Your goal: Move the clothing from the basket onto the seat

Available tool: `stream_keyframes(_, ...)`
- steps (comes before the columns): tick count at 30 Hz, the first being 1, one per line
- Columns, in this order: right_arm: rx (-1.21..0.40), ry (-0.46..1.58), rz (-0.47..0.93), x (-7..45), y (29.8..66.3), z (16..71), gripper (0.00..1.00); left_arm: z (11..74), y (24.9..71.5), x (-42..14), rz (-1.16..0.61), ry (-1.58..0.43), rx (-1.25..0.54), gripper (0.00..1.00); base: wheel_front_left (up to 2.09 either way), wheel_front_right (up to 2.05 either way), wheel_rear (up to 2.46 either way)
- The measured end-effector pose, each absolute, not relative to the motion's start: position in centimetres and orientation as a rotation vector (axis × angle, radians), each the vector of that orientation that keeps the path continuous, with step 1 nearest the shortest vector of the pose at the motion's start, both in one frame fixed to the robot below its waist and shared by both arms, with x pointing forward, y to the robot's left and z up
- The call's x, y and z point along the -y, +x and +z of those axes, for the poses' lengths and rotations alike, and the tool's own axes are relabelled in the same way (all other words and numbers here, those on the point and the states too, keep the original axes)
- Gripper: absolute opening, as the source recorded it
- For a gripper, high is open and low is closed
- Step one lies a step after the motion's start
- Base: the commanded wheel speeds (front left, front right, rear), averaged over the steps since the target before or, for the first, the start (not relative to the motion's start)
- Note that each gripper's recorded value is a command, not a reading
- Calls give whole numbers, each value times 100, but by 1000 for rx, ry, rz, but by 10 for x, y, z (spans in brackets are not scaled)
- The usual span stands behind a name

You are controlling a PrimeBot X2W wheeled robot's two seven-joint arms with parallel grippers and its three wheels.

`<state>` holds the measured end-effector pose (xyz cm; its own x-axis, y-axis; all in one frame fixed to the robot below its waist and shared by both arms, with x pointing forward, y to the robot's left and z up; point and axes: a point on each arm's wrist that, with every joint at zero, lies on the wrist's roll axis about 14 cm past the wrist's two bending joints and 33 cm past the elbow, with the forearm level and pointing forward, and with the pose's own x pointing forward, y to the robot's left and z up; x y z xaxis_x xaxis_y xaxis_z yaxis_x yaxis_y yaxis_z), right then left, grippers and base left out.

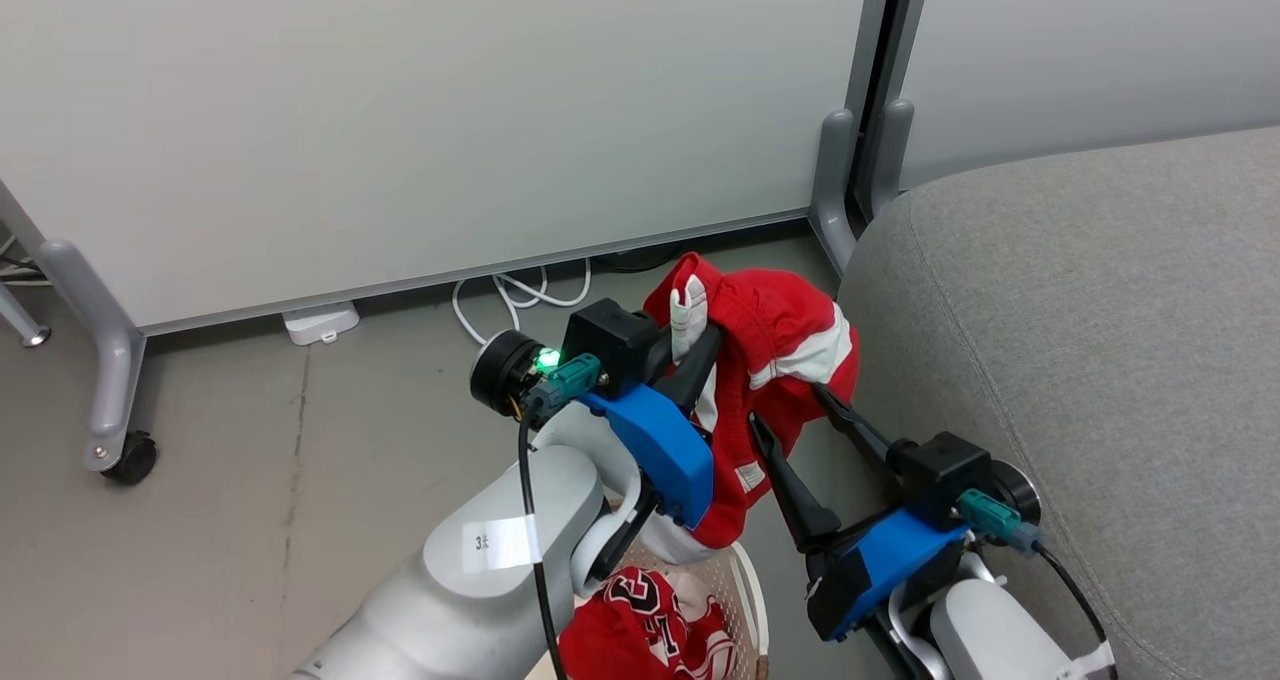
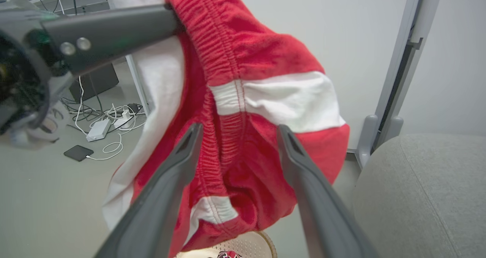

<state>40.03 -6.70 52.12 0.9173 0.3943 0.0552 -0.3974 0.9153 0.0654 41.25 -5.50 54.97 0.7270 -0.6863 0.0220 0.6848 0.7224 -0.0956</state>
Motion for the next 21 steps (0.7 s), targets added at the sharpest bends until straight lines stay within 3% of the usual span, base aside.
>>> stream_keyframes(21, 23, 97, 375, 74, 441, 526, 100, 550, 401, 61, -789, -111, -21, 0, 0, 0, 0)
